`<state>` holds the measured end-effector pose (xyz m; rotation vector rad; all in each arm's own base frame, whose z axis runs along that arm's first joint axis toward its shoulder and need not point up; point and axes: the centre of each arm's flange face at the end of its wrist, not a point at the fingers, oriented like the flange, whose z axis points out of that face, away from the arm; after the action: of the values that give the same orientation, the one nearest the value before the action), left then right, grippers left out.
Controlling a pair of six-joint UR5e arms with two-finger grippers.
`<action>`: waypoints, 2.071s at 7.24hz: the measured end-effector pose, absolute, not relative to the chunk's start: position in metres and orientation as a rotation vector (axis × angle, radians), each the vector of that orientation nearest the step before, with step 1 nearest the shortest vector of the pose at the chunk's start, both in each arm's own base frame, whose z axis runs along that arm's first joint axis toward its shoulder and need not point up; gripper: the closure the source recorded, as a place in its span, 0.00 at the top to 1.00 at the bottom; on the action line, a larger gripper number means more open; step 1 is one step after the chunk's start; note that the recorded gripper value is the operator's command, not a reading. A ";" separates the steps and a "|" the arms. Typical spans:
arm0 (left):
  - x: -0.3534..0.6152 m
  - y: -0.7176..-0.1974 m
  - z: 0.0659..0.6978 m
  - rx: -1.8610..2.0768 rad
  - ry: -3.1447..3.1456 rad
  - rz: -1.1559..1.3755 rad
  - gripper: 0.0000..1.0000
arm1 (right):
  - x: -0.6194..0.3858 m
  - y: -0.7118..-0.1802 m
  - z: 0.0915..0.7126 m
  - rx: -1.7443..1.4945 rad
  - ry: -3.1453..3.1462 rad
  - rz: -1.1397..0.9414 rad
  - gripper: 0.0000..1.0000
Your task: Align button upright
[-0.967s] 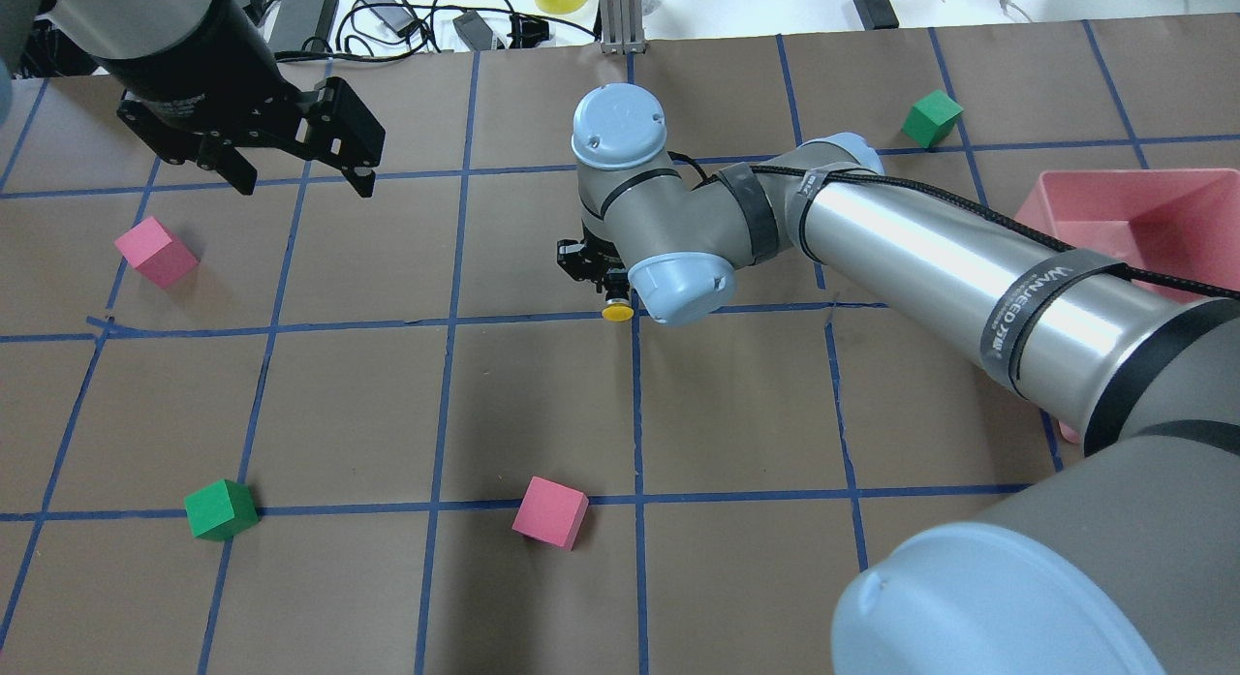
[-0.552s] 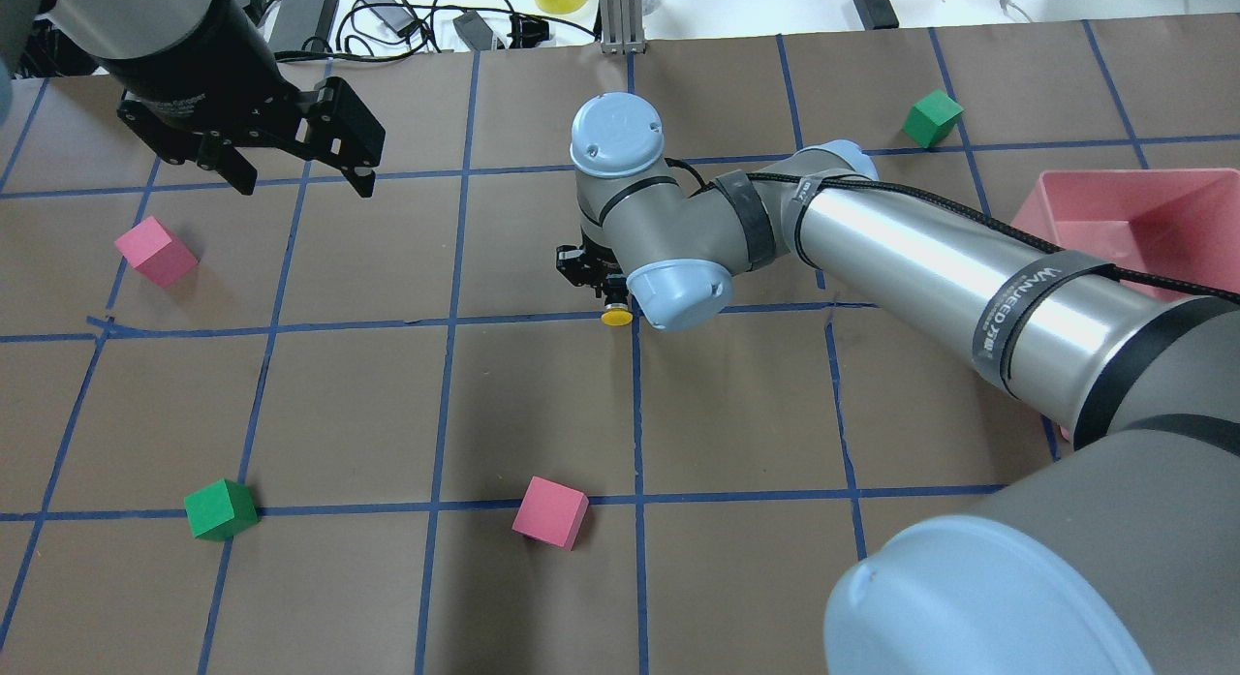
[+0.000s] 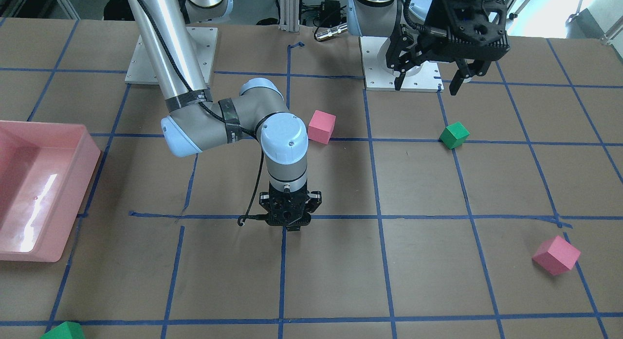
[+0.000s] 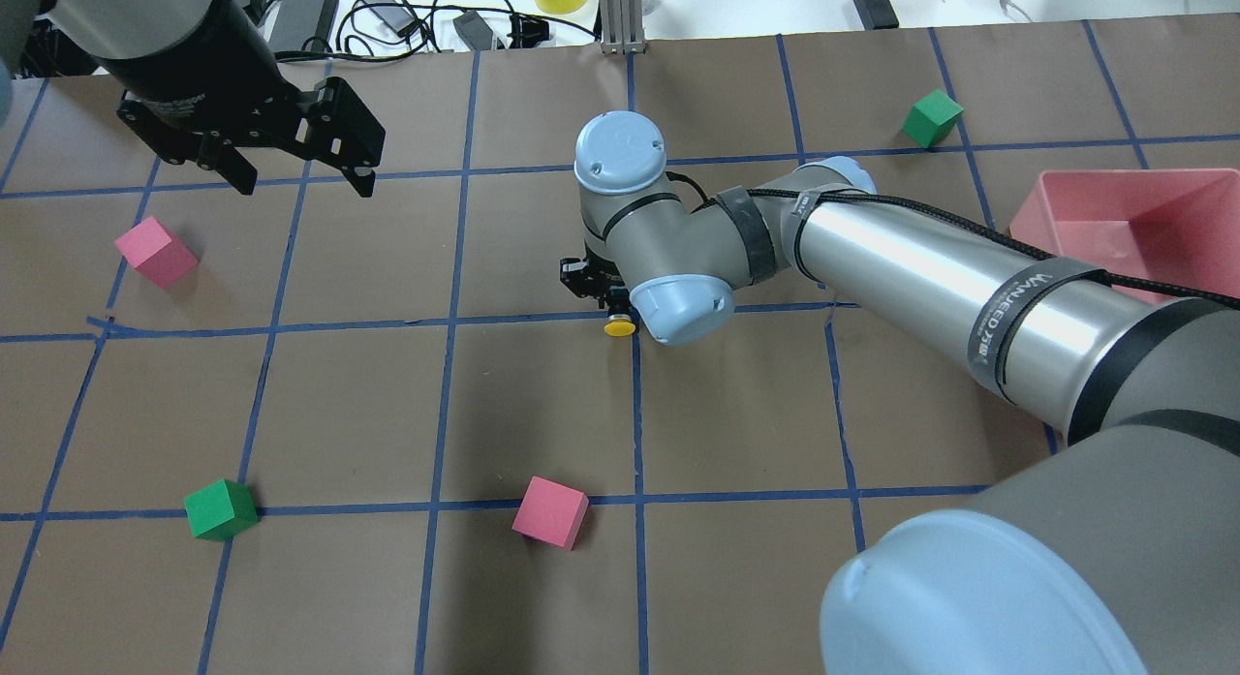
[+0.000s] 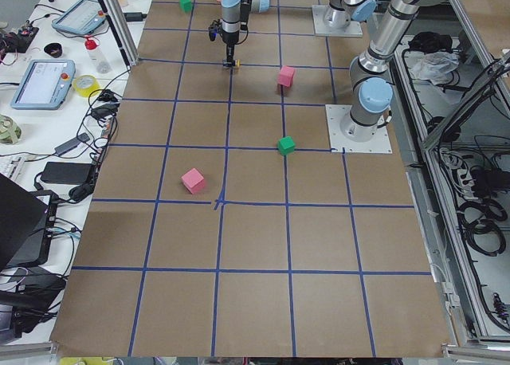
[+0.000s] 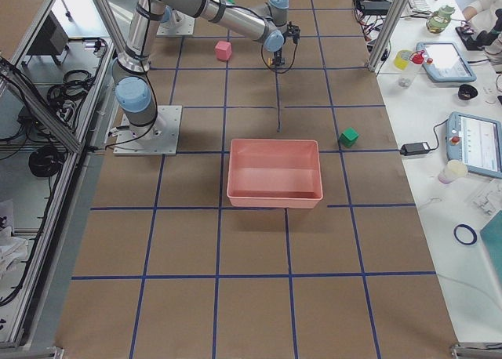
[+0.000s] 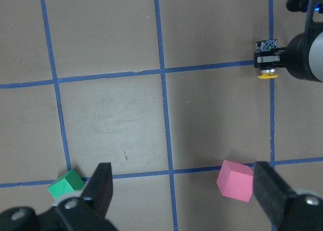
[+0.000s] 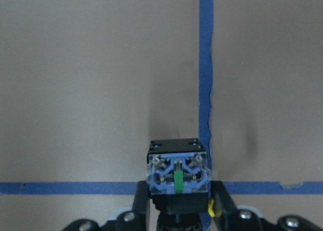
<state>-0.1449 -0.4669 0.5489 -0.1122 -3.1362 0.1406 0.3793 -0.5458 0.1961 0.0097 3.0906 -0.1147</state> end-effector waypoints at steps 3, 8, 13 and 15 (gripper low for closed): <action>-0.145 -0.467 0.549 -0.112 -3.136 0.141 1.00 | 0.378 -0.541 0.196 0.008 3.090 -0.103 0.95; -0.145 -0.467 0.549 -0.112 -3.136 0.141 1.00 | 0.329 -0.547 0.292 0.011 3.087 -0.161 1.00; -0.145 -0.467 0.548 -0.113 -3.137 0.138 1.00 | 0.111 -0.543 0.453 -0.030 3.171 0.016 1.00; -0.145 -0.467 0.548 -0.113 -3.137 0.136 1.00 | 0.107 -0.511 0.503 -0.063 3.190 -0.056 1.00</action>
<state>-0.1450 -0.4666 0.5480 -0.1128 -3.1374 0.1357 0.1070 -0.5109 0.5027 -0.0628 3.1903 -0.0561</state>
